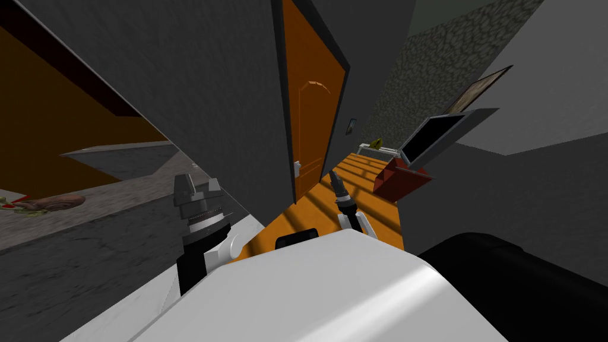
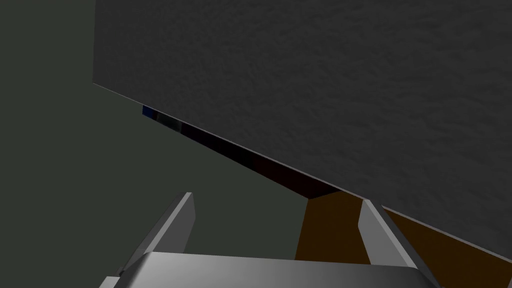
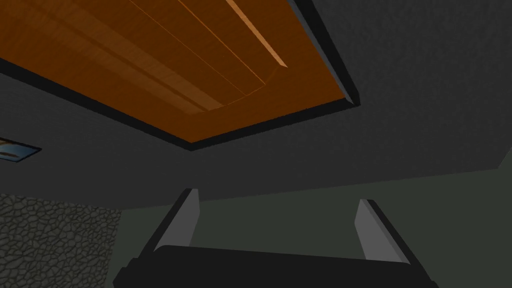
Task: Pull the door open
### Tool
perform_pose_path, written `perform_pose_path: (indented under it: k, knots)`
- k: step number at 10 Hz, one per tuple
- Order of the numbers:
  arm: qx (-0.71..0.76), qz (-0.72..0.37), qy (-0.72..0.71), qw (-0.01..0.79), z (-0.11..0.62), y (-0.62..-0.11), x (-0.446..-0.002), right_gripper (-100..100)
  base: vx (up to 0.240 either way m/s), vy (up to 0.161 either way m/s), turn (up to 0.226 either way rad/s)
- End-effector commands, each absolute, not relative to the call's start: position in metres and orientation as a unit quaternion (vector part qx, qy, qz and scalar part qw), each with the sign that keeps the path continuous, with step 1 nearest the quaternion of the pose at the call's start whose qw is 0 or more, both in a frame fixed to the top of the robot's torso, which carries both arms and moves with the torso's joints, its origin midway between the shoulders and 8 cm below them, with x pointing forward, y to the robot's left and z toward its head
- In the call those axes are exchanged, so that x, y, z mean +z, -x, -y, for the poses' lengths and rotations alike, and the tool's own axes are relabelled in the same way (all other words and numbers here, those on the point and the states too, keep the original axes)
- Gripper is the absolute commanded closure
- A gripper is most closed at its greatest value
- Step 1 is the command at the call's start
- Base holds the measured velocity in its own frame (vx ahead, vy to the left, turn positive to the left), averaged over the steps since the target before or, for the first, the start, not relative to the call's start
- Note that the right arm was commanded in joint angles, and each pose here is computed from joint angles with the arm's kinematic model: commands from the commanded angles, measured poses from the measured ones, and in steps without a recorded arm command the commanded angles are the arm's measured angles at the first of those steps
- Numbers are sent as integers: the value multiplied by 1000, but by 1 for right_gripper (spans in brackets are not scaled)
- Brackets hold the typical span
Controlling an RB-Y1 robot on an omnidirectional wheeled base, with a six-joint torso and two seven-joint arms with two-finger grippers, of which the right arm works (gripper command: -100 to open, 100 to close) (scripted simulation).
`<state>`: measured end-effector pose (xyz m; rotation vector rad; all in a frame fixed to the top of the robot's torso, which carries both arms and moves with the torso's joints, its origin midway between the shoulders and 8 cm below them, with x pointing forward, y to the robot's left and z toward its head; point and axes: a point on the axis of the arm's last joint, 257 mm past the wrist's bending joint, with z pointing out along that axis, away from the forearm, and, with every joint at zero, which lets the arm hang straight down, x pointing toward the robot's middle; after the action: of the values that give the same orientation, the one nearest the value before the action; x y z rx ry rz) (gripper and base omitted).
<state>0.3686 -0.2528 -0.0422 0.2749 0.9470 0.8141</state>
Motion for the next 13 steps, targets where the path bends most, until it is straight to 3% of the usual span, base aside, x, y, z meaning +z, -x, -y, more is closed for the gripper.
perform_pose_path:
  k: [1, 13]
  knots:
    - [358, -463, -113, 803, 249, -375, -57, -100, 92, -25, 117]
    - [214, -600, 4, 771, 235, -408, -178, -100, 95, -40, 102]
